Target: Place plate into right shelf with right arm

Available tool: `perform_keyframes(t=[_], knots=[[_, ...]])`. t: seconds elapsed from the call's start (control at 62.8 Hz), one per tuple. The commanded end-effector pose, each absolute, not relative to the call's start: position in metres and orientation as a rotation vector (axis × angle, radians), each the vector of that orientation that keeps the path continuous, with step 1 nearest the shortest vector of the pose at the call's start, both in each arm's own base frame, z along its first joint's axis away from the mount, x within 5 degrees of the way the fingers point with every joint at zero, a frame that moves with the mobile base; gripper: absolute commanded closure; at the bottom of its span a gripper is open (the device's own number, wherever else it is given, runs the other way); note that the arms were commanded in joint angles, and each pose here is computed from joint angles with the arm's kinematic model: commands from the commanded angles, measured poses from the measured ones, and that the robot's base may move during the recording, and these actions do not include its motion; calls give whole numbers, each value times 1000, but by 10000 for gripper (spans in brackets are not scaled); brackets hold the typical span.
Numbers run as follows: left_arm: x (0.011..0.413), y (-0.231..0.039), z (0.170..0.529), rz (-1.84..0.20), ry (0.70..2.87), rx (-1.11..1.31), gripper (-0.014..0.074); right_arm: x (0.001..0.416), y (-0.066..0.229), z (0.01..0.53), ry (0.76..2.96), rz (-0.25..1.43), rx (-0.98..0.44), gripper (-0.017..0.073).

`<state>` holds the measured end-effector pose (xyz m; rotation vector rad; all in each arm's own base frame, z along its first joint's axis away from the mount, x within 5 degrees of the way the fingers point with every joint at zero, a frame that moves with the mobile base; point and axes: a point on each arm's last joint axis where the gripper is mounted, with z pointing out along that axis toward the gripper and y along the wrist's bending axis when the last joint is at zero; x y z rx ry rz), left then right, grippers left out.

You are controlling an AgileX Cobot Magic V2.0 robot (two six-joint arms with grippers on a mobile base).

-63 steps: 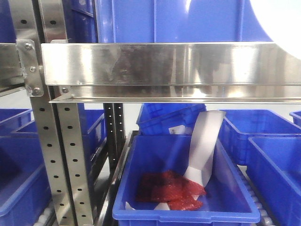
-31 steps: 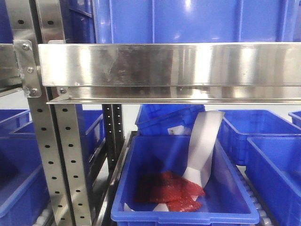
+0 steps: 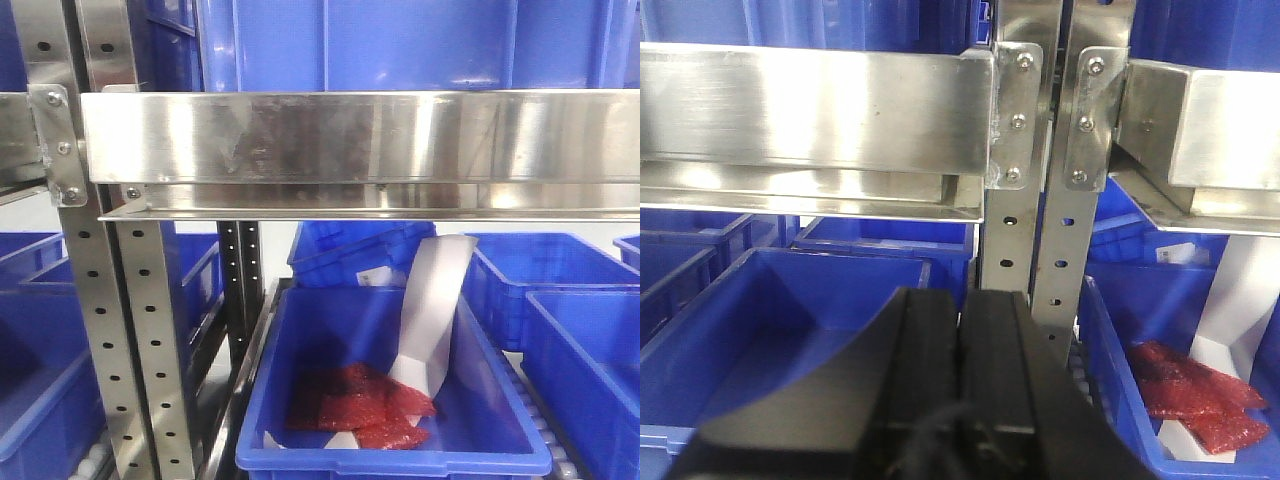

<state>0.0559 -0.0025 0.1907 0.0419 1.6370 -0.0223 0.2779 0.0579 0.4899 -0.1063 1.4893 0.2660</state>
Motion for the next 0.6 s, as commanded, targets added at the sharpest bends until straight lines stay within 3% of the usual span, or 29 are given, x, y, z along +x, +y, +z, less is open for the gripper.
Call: perform_keyframes(t=[0.0,0.207,0.271,0.462,0.589], knots=[[56,-3,196,-26,1557,41,640,298,69,507,1372,268,-108,503],[56,-3,196,-26,1557,41,640,350,89,489,1421,269,-133,482],[56,-3,196,-26,1557,41,640,357,91,484,1458,273,-145,421],[56,-3,196,-26,1557,41,640,361,95,478,1510,284,-165,64],[56,-3,196,-26,1557,41,640,361,95,478,1510,285,-161,93]])
